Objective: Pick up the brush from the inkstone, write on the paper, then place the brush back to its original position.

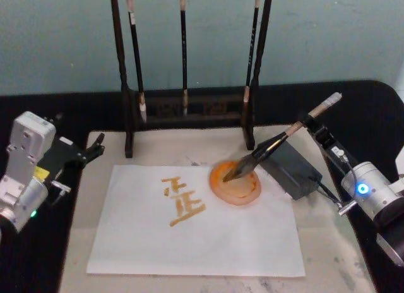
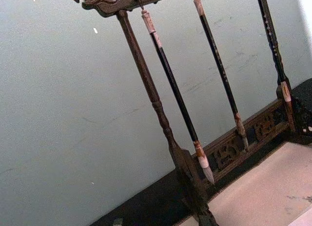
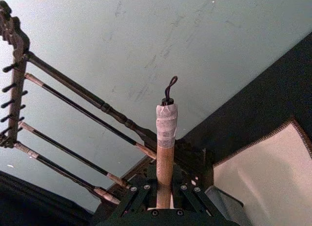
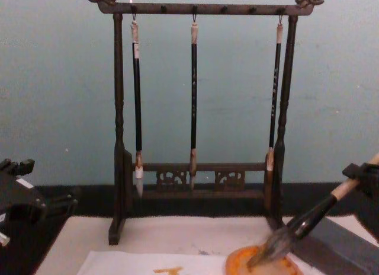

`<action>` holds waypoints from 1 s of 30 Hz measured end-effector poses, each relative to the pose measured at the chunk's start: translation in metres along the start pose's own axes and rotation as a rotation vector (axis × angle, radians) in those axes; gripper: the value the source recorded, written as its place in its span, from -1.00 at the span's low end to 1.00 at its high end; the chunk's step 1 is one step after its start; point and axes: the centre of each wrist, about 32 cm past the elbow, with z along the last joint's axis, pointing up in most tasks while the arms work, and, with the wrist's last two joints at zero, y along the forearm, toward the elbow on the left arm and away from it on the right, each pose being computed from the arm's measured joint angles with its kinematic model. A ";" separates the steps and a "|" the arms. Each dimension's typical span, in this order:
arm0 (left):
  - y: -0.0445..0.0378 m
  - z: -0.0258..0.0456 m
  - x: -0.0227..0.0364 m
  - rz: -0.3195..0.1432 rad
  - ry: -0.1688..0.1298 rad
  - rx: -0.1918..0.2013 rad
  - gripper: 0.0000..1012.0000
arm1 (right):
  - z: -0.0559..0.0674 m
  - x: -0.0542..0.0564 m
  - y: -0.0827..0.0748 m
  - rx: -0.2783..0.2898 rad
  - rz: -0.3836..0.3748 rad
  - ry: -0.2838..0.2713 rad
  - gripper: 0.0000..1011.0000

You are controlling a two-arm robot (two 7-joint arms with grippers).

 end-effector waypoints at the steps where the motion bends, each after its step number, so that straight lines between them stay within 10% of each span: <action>1: 0.0000 0.0000 0.0000 0.000 0.000 0.000 1.00 | 0.000 0.000 0.000 0.000 -0.002 0.000 -0.65; 30: 0.0000 0.0000 0.0000 0.000 0.000 0.000 1.00 | -0.007 0.005 0.005 -0.014 -0.022 0.015 -0.65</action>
